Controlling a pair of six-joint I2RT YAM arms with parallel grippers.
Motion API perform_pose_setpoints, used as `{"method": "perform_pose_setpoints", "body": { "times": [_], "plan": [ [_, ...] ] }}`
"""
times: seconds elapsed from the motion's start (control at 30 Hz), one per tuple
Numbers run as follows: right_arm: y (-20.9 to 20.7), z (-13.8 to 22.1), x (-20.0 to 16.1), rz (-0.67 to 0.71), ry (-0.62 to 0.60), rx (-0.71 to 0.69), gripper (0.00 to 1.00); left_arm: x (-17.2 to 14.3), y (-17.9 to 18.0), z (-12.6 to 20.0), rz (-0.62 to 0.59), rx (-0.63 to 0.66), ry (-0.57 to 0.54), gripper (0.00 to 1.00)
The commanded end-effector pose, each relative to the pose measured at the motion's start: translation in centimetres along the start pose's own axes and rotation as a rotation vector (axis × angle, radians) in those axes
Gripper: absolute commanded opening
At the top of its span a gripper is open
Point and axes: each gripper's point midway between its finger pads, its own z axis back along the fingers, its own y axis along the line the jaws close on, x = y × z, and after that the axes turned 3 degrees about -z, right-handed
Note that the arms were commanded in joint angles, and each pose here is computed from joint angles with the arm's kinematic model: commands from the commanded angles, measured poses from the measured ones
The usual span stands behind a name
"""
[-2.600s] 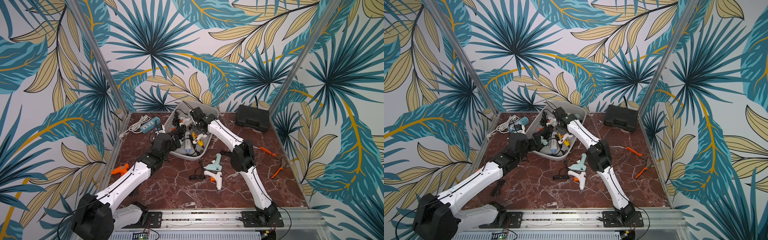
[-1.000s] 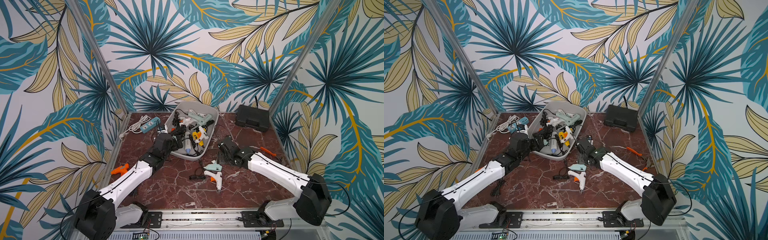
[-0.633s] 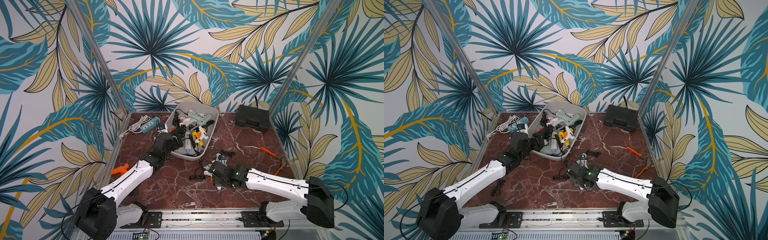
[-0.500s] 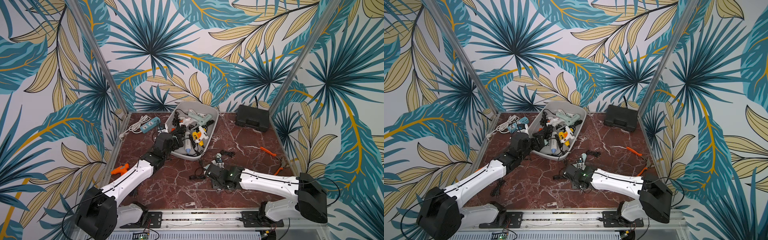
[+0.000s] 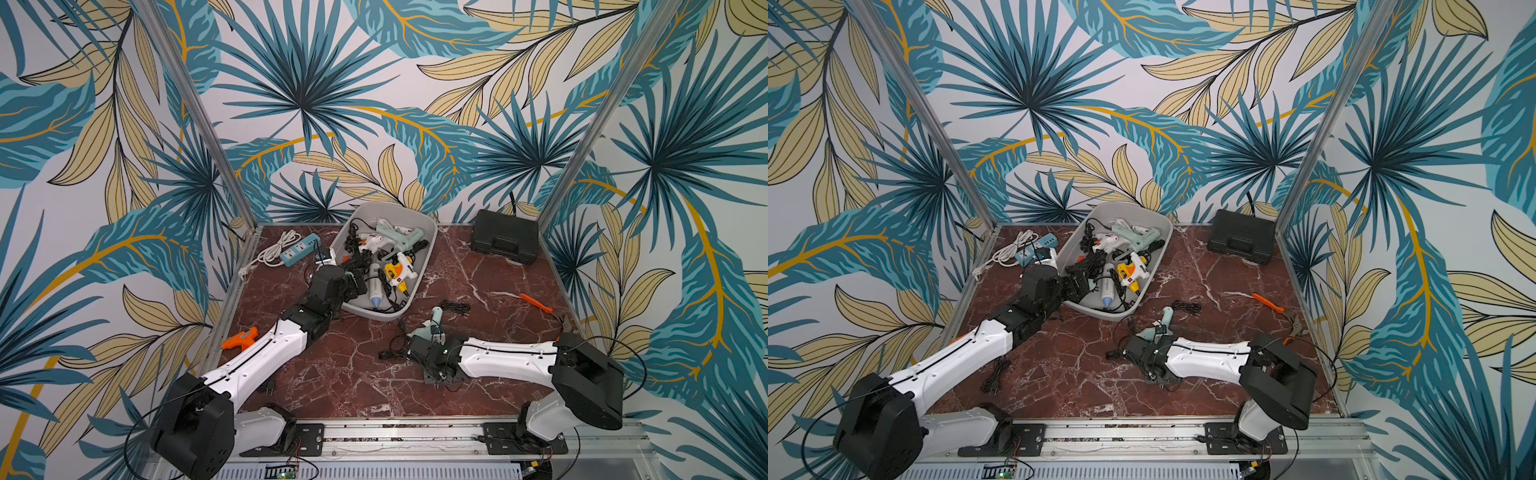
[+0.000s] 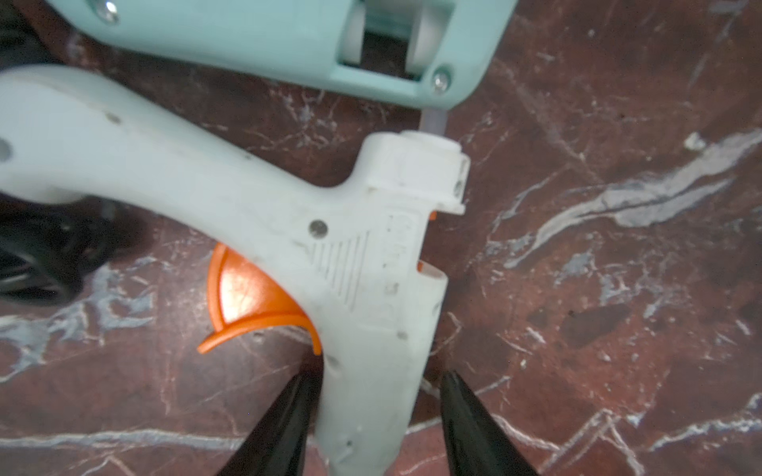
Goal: Put the hot melt glue gun into the storage box
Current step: Pick up the hot melt adhesive gun from the center of the board.
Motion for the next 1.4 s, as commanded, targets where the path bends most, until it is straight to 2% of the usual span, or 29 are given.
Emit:
{"method": "perform_pose_setpoints", "body": {
  "times": [0.0,0.13,0.23,0.47,0.6,0.83,1.0,1.2,1.37],
  "plan": [
    [-0.4,-1.6,-0.2,-0.011,0.008,-0.012,0.53,-0.1,0.6,-0.1,0.006,0.017,-0.004,1.0],
    [-0.5,-2.3,-0.1,-0.018,0.018,-0.014,0.5,-0.1,0.6,-0.1,0.006,0.017,-0.003,1.0],
    [-0.8,-2.5,-0.2,-0.018,0.024,-0.021,0.42,0.0,0.6,0.0,0.005,0.017,-0.004,1.0],
    [-2.0,-1.2,-0.1,-0.02,-0.006,-0.017,0.18,0.2,0.6,0.1,0.008,0.018,-0.01,1.0],
    [-2.6,0.5,1.1,0.002,-0.072,-0.001,0.0,0.5,0.3,0.2,0.006,0.011,-0.009,1.0],
    [-3.2,3.8,3.8,0.093,-0.227,0.037,0.0,1.6,-1.0,1.0,-0.036,-0.032,0.003,1.0],
    [-3.5,7.1,6.2,0.192,-0.378,0.066,0.0,2.6,-3.0,2.2,-0.121,-0.118,0.042,1.0],
    [-3.6,11.4,10.0,0.359,-0.597,0.026,0.0,2.8,-6.8,4.6,-0.275,-0.326,0.17,1.0],
    [-2.7,14.4,13.1,0.478,-0.765,-0.031,0.0,1.4,-10.9,6.9,-0.39,-0.592,0.298,1.0]
  ]
}}
